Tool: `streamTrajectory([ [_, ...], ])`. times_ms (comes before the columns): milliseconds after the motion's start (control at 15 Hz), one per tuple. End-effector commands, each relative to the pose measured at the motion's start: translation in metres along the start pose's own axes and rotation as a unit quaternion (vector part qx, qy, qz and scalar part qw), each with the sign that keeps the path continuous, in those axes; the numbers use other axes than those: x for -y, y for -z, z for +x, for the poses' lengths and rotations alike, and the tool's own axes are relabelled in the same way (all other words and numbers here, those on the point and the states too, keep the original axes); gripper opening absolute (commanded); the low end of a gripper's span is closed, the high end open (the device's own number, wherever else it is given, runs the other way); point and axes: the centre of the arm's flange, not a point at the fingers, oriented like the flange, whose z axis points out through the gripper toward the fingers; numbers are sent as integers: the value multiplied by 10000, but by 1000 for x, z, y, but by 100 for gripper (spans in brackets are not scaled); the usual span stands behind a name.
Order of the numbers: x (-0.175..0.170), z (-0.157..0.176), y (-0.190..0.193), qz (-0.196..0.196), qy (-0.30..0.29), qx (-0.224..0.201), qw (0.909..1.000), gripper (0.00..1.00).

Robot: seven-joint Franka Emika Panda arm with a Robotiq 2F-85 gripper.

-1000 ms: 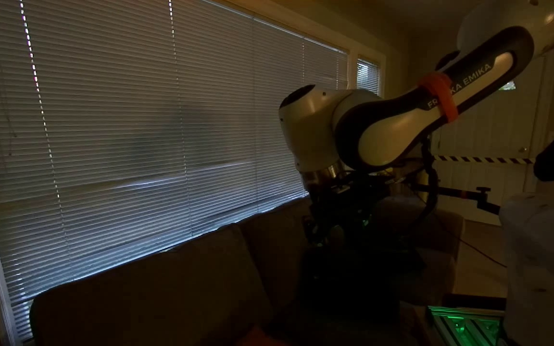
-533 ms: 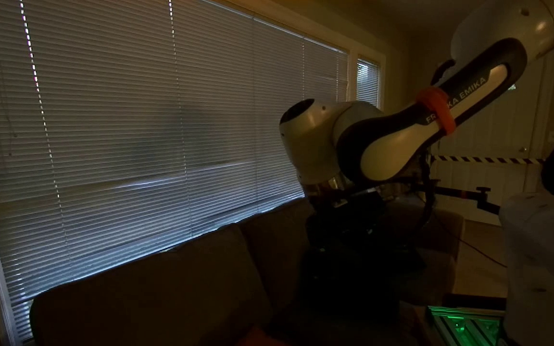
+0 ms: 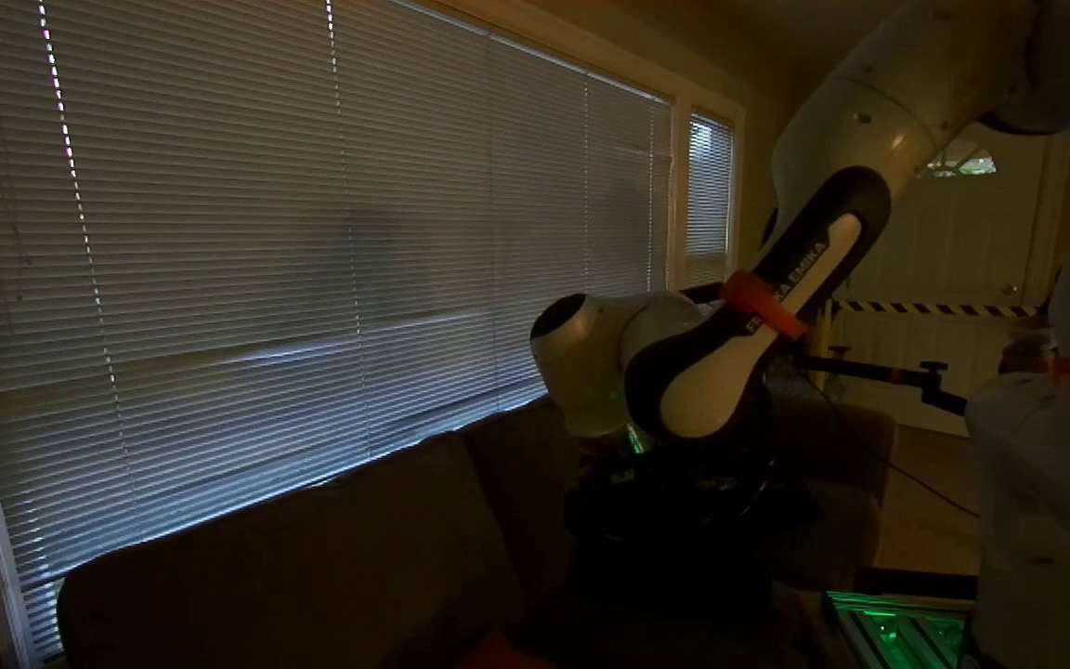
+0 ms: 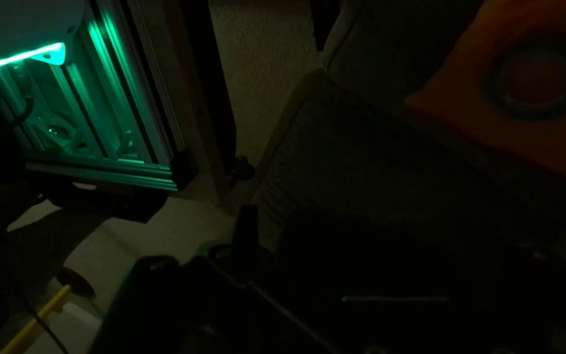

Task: Pour the black mug's contents into the black bowl

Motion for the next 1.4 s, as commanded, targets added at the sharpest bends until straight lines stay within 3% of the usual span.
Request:
streamTrajectory([
  [0,49,8,-35,-98,77,297,9995,100],
  [333,87,16,-66,142,389,282,9987,100],
  [933,86,-21,-72,723,-786,-410,9934,100],
  [1133,78,-22,-74,767,-1289,-551,9872,100],
  [1267,73,-21,-75,387,-1337,-602,9884,100],
  [1333,84,-20,-73,555,-1164,-514,9903,100],
])
